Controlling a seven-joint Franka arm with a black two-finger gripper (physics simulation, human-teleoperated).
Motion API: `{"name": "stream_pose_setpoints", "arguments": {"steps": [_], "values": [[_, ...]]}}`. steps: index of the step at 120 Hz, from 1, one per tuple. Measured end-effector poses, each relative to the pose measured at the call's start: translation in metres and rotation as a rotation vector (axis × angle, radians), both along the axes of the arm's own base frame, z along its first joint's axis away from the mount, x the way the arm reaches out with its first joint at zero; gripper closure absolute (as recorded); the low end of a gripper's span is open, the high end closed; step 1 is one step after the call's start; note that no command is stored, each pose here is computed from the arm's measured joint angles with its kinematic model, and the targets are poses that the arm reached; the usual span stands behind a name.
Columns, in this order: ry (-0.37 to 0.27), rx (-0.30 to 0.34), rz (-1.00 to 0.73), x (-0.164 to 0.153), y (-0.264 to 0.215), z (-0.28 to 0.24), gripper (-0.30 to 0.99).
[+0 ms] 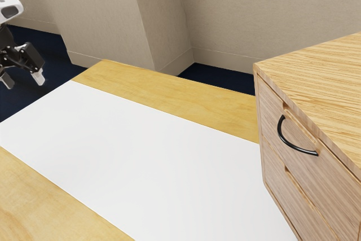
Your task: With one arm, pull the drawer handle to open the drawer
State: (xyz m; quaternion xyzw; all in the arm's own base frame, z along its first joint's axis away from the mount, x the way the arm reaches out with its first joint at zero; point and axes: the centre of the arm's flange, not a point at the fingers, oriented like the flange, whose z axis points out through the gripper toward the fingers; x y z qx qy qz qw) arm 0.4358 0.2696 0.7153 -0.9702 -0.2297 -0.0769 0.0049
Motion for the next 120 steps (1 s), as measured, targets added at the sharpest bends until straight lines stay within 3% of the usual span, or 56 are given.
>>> {"name": "stream_pose_setpoints", "arguments": {"steps": [23, 30, 39, 54, 64, 89, 104, 120], "values": [[-0.027, -0.060, 0.047, -0.012, 0.022, -0.002, 0.02], [-0.110, -0.010, 0.049, -0.020, 0.014, 0.052, 0.02], [-0.201, 0.042, 0.009, -0.019, -0.033, 0.113, 0.02], [-0.202, 0.028, -0.055, 0.033, -0.144, 0.116, 0.02], [-0.232, -0.060, -0.038, 0.050, -0.176, 0.108, 0.02], [-0.274, -0.351, 0.154, 0.048, -0.148, 0.060, 0.02], [-0.306, -0.436, 0.182, 0.047, -0.189, 0.058, 0.04], [-0.309, -0.472, 0.202, 0.034, -0.246, 0.068, 0.03]]}}
